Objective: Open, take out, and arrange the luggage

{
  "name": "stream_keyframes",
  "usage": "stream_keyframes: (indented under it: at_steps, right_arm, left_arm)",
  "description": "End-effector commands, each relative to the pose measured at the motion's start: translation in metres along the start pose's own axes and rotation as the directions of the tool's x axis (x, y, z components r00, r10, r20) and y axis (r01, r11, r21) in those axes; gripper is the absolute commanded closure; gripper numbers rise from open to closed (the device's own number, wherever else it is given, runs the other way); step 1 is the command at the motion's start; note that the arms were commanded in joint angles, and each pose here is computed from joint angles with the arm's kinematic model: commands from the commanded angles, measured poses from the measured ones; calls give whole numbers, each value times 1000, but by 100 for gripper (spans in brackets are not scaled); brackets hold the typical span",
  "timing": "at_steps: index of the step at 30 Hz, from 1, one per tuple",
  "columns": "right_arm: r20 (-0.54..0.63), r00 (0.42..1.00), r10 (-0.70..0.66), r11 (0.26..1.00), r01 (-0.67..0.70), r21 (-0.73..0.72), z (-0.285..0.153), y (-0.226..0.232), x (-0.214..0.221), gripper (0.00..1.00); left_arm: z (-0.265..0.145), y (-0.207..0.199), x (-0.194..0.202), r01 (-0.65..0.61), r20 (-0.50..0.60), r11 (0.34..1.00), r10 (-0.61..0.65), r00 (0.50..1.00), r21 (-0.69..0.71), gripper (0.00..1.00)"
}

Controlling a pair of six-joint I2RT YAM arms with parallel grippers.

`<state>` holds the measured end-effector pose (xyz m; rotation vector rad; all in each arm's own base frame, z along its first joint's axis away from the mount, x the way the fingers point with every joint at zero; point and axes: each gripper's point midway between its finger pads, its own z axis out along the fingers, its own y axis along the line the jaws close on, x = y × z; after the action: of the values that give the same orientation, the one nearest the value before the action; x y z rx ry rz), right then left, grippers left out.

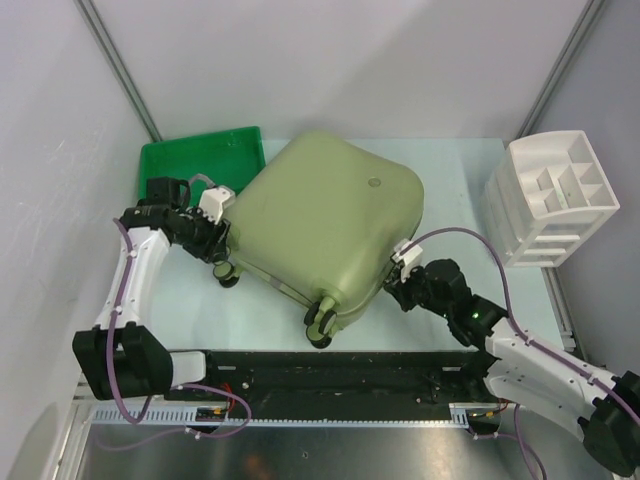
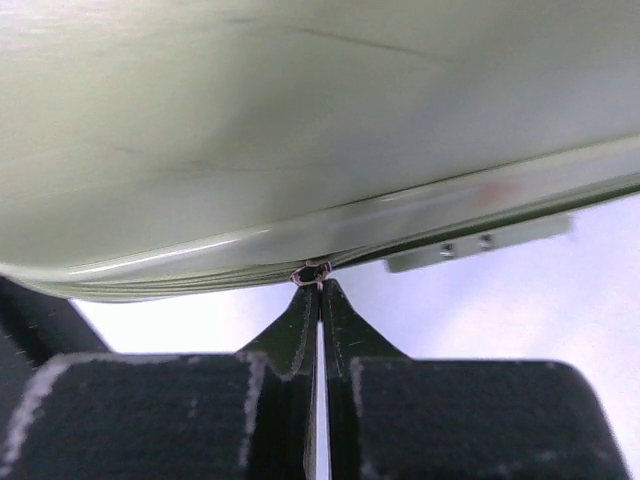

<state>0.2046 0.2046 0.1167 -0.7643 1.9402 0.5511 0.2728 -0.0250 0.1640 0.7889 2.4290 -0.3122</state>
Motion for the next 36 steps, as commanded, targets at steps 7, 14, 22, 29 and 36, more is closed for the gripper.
stream_keyframes:
  at_steps: [7, 14, 22, 29, 36]
  right_arm:
    - [162, 972, -172, 965, 133, 226, -12, -105, -49, 100]
    - [214, 943, -254, 953, 206, 221, -3, -147, -64, 100]
    - [265, 908, -324, 934, 262, 242, 2, -209, -81, 100]
    - [298, 862, -409, 906, 345, 245, 26, -253, -100, 100]
    - [367, 818, -443, 896, 411, 166, 62, -270, -106, 100]
  left_arm:
    - [1, 68, -19, -177, -27, 975, 175, 984, -136, 100]
    - [8, 87, -33, -209, -27, 967, 207, 978, -143, 100]
    - [25, 108, -39, -255, -54, 957, 250, 967, -136, 100]
    - [40, 127, -58, -292, -35, 949, 290, 957, -120, 100]
    - [53, 135, -71, -343, -3, 935, 344, 939, -90, 100]
